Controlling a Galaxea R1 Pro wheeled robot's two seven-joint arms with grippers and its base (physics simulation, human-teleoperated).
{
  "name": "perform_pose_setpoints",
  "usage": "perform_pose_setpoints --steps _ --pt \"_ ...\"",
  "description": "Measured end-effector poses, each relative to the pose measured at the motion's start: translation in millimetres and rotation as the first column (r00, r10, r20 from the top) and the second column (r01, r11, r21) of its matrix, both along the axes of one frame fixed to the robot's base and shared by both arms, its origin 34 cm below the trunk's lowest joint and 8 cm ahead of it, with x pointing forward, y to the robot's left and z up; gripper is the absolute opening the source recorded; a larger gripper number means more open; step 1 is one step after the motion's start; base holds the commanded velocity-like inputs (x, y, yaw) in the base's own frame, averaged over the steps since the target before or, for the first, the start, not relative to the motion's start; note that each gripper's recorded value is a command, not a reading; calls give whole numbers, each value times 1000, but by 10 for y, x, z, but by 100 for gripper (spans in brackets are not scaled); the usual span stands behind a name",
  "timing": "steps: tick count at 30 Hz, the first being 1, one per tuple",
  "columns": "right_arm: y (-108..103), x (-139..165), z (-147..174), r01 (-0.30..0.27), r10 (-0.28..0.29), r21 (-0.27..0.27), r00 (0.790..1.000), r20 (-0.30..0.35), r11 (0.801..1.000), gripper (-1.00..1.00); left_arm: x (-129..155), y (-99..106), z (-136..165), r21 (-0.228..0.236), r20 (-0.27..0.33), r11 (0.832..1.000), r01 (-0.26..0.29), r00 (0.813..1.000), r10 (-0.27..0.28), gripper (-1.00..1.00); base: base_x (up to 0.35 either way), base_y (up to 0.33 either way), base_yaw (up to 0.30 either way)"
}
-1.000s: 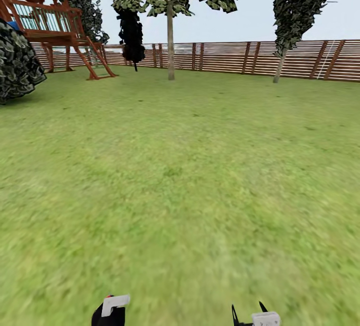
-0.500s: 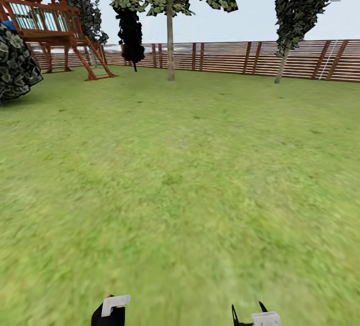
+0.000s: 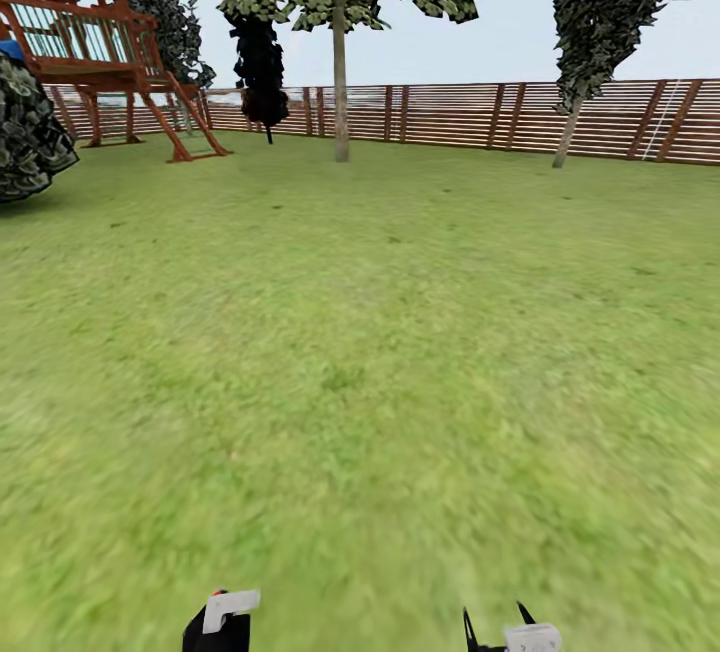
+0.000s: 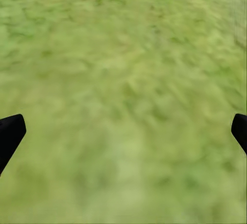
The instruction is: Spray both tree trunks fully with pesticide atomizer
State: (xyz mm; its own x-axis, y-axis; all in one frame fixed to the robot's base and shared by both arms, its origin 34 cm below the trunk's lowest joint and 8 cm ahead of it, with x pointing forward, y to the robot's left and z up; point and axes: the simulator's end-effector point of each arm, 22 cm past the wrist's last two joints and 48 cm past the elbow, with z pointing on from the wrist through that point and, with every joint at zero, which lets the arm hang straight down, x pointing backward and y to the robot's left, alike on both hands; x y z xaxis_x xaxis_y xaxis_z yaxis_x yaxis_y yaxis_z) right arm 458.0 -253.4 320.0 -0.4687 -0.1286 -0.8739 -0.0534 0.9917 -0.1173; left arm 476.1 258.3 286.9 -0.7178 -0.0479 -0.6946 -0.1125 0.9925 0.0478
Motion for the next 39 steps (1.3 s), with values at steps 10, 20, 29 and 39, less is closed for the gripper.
perform_pose_setpoints --steps 10,20,29,39 --pt "0 -1 -1 0 0 0 1000 0 1000 100 0 0 0 0 0 1000 0 1000 0 -100 341 0 0" --pt "0 -1 0 0 0 0 1000 0 1000 100 0 0 0 0 0 1000 0 1000 0 -100 341 0 0" --pt "1 0 0 0 0 0 1000 0 1000 100 1 0 1 0 1 1000 0 1000 0 -100 341 0 0" --pt "-1 -1 0 0 0 0 1000 0 1000 100 0 0 0 0 0 1000 0 1000 0 -100 341 0 0"
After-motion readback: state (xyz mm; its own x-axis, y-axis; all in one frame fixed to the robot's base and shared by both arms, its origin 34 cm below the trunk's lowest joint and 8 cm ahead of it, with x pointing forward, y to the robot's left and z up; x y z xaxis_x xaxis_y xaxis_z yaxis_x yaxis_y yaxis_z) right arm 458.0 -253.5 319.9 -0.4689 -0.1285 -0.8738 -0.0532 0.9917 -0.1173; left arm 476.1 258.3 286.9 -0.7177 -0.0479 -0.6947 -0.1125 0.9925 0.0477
